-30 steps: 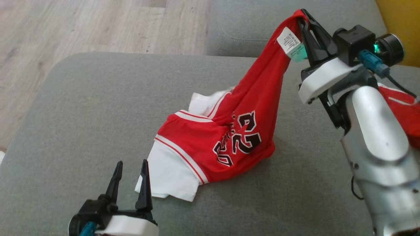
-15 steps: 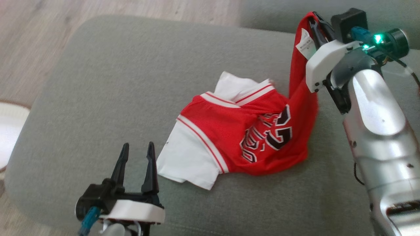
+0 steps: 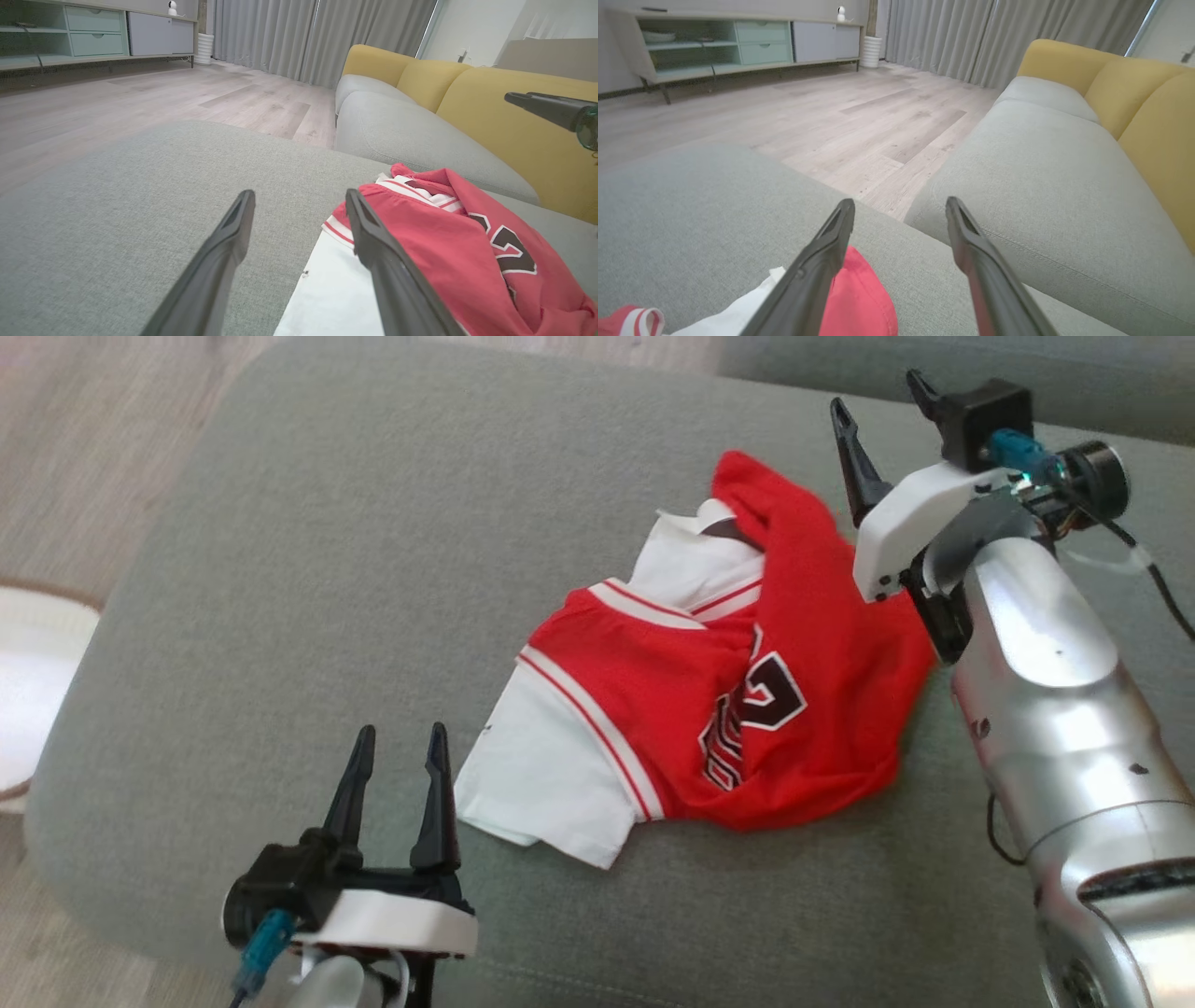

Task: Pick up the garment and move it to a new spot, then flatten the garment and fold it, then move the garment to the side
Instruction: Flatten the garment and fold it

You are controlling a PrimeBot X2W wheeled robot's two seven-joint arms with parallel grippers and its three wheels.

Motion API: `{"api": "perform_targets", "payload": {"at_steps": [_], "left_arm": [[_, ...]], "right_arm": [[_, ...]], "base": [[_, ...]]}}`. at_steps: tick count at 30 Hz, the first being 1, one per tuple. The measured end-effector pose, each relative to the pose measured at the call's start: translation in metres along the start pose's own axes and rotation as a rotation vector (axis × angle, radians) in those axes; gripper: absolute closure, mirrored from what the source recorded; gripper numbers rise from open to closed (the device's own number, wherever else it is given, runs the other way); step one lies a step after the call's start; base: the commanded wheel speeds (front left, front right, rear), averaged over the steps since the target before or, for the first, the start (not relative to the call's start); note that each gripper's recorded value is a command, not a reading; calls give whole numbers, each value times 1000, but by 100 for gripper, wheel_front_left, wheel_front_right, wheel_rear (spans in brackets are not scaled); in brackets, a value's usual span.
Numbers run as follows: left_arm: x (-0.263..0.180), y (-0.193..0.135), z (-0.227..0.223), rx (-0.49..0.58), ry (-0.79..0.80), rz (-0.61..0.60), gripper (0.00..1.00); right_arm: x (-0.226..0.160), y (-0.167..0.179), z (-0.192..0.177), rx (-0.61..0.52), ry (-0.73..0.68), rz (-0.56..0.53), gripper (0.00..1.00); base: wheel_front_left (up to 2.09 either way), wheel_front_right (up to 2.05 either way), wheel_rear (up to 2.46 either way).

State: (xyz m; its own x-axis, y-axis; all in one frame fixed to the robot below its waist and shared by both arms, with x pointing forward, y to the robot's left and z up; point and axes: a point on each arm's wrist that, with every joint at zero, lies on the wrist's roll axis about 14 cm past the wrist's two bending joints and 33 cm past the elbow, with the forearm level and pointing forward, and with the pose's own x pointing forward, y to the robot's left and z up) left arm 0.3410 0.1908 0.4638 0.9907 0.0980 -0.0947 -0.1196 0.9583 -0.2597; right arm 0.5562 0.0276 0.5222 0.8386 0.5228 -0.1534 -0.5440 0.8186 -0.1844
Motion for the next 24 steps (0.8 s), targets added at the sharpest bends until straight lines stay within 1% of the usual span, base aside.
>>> {"api": "perform_targets", "payload": {"at_steps": [4, 6, 13, 16, 20, 24], "left_arm": [[1, -9, 3, -1, -12, -35, 0], [2, -16, 3, -3, -14, -58, 0], [-1, -37, -2, -6, -2, -126, 0], [2, -42, 0, 1, -6, -146, 0], [3, -42, -1, 4, 3, -151, 0], [2, -38, -3, 8, 12, -137, 0]], "right_arm": [[-18, -14, 0, 62, -16, -43, 0], [-31, -21, -10, 86, -2, -70, 0], [-97, -30, -90, 195, 144, -170, 0], [-119, -29, -115, 254, 188, -203, 0], [-130, -21, -136, 300, 228, -208, 0], [-121, -14, -137, 320, 237, -186, 0]], "base": [[0, 0, 0], [0, 0, 0], [0, 0, 0], [0, 0, 0], [0, 0, 0], [0, 0, 0]]}}
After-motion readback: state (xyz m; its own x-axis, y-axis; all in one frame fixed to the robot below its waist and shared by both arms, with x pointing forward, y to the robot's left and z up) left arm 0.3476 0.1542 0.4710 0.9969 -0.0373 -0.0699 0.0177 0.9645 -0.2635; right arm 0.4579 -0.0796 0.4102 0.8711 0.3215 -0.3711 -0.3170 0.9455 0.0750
